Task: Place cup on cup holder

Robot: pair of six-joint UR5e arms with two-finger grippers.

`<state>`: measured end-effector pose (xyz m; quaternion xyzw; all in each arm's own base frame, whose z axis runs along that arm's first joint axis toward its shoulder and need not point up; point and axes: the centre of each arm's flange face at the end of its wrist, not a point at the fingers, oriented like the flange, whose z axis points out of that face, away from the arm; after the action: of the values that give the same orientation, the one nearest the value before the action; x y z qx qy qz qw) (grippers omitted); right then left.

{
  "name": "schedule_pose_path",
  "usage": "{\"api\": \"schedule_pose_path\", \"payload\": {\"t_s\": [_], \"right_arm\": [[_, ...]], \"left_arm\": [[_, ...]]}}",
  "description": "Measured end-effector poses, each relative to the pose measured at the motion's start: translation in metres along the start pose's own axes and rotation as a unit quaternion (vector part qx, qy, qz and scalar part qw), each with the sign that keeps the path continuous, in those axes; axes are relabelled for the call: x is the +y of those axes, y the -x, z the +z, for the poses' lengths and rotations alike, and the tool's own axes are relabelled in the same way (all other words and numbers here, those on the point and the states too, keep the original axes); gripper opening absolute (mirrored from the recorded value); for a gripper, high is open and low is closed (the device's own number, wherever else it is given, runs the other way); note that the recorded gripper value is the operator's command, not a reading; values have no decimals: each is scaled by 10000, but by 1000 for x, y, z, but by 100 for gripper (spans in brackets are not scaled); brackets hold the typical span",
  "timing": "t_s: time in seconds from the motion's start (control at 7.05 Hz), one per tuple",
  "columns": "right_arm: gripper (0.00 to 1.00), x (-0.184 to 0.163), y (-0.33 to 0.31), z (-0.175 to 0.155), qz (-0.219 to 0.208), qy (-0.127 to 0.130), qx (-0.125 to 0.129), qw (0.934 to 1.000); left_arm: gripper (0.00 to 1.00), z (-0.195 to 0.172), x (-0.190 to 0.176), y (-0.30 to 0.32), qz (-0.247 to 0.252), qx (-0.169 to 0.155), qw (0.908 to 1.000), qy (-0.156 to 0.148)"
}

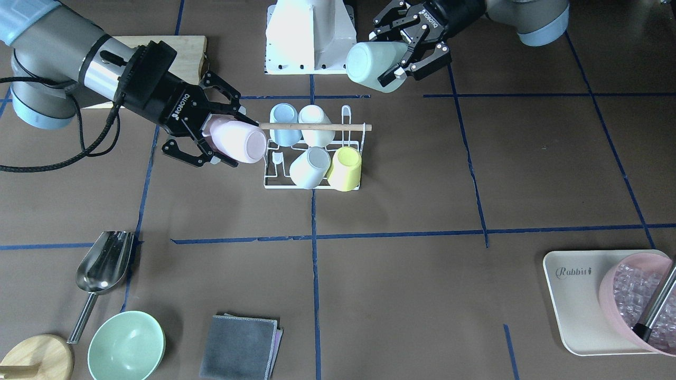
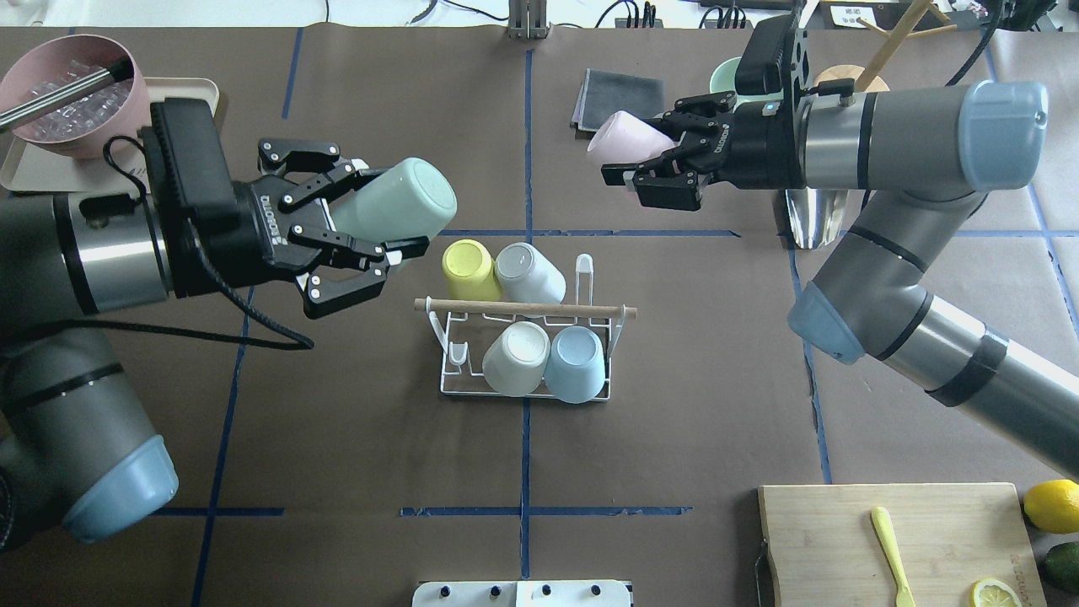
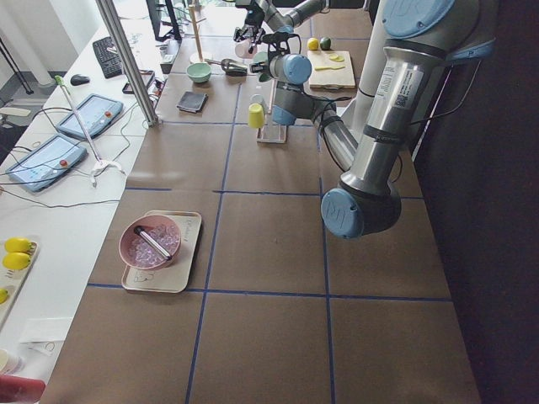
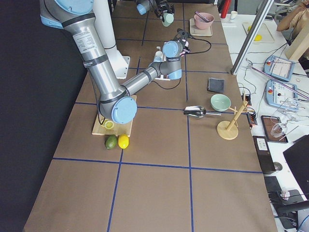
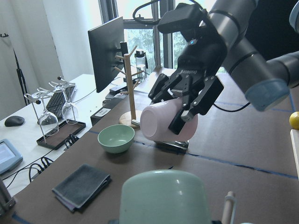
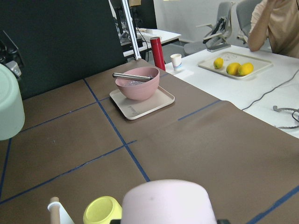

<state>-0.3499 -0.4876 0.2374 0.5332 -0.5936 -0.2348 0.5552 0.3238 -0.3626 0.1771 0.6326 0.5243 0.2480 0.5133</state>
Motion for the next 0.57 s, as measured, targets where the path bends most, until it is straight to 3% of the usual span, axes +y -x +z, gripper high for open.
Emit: {"api": "schedule_pose_path", "payload": {"t_s": [0.14,0.57], "right_arm": [[0,15,-3,9,-286,-385,-135,9988],[0,34,-20,39,-1094,-1325,-424,9842]], "left_arm": [[5,2,17,-15,-42,28,9993,-374],[5,6,71,-22,-50,267,9923,-1205]]}}
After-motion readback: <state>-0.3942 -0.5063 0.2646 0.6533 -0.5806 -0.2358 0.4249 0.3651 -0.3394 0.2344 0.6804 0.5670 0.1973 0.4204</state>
